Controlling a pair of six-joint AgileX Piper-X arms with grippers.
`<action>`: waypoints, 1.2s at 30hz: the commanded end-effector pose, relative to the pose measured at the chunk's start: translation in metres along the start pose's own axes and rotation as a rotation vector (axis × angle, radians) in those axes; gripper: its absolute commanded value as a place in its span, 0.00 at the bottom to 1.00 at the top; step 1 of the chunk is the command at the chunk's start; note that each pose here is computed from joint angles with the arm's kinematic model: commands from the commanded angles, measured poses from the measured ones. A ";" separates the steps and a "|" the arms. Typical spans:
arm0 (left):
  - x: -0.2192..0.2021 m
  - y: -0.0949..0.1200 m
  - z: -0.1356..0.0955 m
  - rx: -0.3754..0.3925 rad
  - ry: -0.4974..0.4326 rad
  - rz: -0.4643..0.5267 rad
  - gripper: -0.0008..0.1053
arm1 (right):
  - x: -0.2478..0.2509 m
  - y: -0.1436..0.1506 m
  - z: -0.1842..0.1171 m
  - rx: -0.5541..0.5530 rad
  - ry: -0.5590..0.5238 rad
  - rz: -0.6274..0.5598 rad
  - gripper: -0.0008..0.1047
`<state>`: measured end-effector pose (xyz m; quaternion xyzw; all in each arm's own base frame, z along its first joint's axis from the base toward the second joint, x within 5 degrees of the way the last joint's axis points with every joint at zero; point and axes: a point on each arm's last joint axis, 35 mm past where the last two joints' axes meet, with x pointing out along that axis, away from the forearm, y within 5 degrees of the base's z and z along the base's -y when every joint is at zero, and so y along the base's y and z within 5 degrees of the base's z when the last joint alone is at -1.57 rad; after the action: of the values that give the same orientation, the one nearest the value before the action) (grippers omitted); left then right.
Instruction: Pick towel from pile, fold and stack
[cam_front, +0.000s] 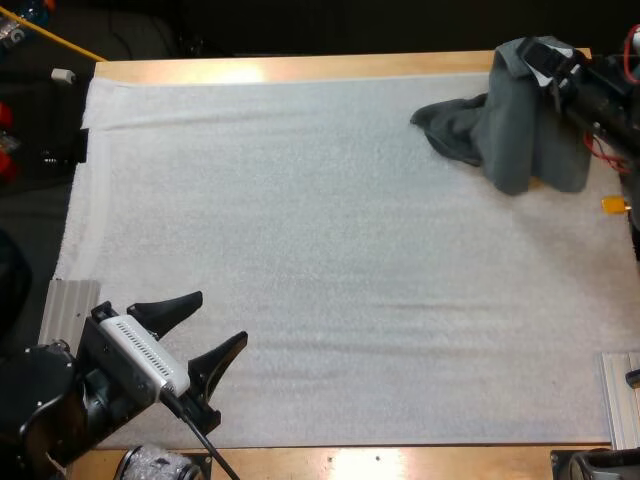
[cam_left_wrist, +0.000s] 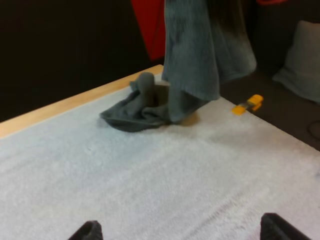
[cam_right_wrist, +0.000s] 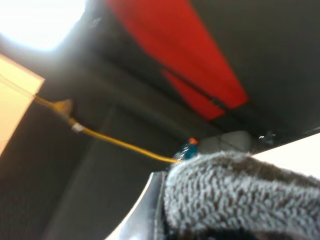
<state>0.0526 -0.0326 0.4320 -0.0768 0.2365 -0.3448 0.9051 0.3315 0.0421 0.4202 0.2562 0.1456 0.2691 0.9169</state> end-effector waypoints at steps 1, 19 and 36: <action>0.000 -0.001 0.000 -0.012 0.012 -0.021 0.59 | -0.011 0.013 0.005 -0.032 0.007 0.043 0.01; -0.001 -0.001 -0.005 -0.034 0.057 -0.017 0.59 | -0.111 0.064 -0.033 -0.026 0.367 0.036 0.01; -0.001 0.000 -0.008 -0.047 0.082 -0.013 0.59 | -0.116 0.082 -0.117 -0.037 0.878 -0.061 0.01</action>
<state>0.0482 -0.0317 0.4237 -0.0806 0.2794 -0.3434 0.8930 0.1523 0.0789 0.3837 0.0999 0.5315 0.3316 0.7730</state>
